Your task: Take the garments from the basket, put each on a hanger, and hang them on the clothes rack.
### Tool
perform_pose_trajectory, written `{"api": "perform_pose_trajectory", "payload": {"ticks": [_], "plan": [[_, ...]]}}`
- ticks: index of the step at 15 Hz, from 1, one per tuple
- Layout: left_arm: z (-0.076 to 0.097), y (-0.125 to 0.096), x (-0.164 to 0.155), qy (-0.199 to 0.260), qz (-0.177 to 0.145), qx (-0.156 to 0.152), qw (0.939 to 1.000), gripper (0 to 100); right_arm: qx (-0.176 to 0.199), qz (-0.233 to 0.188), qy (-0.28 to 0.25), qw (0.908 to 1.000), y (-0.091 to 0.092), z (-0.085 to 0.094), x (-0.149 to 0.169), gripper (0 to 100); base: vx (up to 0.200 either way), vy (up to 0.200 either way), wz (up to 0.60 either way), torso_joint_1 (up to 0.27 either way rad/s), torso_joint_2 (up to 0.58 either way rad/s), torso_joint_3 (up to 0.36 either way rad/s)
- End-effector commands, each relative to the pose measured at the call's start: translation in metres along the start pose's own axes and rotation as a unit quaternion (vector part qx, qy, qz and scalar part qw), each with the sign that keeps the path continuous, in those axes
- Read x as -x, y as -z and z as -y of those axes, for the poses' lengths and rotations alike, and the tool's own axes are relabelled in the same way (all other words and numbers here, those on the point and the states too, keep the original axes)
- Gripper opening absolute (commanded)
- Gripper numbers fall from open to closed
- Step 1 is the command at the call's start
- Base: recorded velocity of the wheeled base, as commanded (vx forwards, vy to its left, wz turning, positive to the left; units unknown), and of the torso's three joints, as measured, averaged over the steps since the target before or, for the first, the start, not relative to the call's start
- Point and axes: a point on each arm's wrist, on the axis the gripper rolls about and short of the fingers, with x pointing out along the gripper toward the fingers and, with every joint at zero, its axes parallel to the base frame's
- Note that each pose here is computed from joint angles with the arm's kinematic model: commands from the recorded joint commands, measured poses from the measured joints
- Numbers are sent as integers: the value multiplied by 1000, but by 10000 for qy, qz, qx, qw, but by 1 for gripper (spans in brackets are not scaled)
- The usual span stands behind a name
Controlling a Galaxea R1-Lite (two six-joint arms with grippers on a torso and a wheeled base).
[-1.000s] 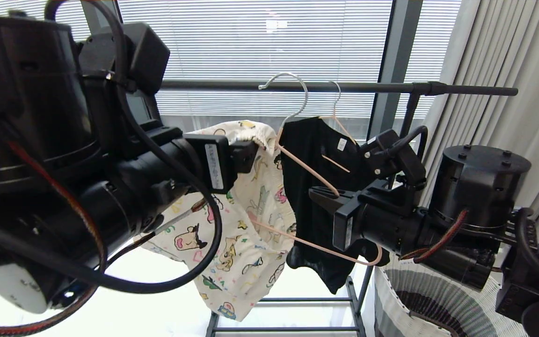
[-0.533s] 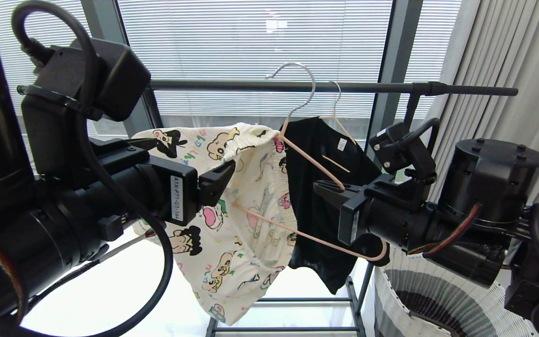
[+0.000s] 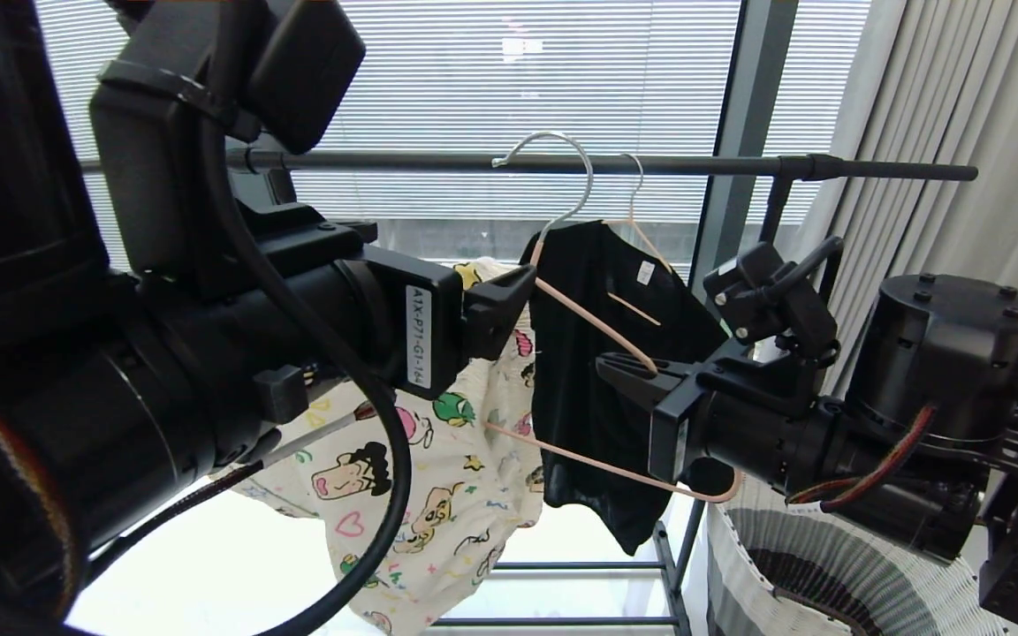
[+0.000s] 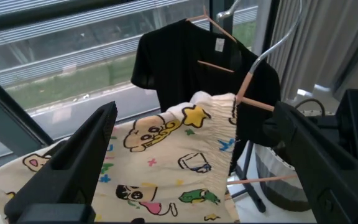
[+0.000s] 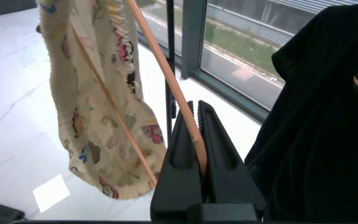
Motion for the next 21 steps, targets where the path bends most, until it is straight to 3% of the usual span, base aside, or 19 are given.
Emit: {"api": "perform_pose_trajectory", "payload": {"ticks": [1,4,6,8,12,17,19,21], "plan": [[-4,4,6,18,-14,-21,10000,100,3,-1,57,10000,0,4,5,0,0,0,0,0,0,0],[-34,14,28,58,67,-174,9998,100,213,-186,135,9995,11,11,29,0,0,0,0,0,0,0],[-50,30,51,636,190,-326,9973,100,333,-324,-52,9989,24,12,53,0,0,0,0,0,0,0],[-54,43,60,1027,173,-480,9934,100,519,-387,-221,9977,30,12,67,0,0,0,0,0,0,0],[-44,81,62,2223,-246,-741,9718,100,1111,-440,-604,9910,38,9,84,0,0,0,0,0,0,0],[-18,115,47,2796,-1018,-1050,9489,100,1599,-446,-1023,9808,45,2,92,0,0,0,0,0,0,0],[-11,121,40,2885,-1205,-1122,9432,100,1622,-421,-1157,9790,45,-4,91,0,0,0,0,0,0,0],[-7,126,35,2826,-1367,-1179,9421,100,1629,-419,-1241,9779,45,-8,91,0,0,0,0,0,0,0]]}}
